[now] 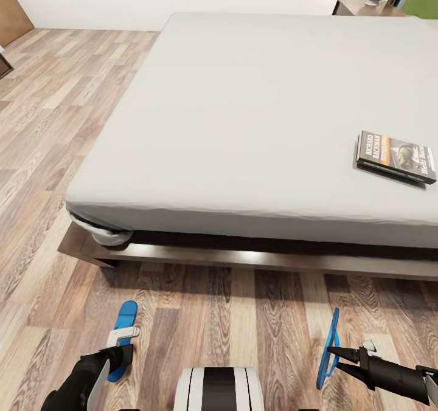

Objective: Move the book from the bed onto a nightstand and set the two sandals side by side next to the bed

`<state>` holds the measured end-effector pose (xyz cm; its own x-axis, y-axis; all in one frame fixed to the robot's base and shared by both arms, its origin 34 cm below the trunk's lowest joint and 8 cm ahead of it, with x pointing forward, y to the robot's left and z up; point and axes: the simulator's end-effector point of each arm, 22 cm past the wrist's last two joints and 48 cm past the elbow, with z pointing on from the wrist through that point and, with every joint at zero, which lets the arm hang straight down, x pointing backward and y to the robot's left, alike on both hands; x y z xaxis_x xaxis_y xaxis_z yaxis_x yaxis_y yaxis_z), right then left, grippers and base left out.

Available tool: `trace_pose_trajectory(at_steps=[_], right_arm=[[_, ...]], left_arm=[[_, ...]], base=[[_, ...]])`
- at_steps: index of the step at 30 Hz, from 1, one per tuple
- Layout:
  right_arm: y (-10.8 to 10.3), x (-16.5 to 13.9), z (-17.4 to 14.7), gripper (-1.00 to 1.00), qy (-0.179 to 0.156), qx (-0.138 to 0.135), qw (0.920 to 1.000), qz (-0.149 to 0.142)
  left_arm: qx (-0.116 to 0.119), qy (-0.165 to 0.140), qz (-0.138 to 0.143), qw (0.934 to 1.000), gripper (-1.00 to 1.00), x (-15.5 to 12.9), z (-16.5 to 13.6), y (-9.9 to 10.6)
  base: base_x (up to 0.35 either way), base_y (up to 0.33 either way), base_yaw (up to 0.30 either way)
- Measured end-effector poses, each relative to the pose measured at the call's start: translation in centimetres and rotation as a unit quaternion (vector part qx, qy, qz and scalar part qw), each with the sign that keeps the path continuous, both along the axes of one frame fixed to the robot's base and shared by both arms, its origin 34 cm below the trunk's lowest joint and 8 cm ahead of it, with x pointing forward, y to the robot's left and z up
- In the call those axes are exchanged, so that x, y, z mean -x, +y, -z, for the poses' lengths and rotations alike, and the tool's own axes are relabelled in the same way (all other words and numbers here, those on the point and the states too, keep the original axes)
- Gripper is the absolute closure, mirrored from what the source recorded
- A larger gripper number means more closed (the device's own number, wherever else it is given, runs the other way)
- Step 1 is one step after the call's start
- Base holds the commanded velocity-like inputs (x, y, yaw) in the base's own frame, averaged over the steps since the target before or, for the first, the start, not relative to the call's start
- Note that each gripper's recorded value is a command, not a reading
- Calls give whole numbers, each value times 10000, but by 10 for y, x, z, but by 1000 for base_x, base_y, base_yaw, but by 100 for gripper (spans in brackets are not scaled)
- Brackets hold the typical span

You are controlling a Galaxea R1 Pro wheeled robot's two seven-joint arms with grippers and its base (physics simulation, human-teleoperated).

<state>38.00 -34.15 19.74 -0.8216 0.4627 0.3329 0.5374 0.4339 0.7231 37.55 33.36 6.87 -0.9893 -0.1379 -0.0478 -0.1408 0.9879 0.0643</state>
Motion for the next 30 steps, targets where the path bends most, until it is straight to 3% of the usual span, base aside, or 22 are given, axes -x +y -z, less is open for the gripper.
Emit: trace_pose_trajectory(at_steps=[30], right_arm=[[0, 4, 4, 100, 62, 8, 10000, -5]], left_arm=[[2, 62, -1, 10000, 100, 5, 4, 0]], base=[[0, 0, 0]])
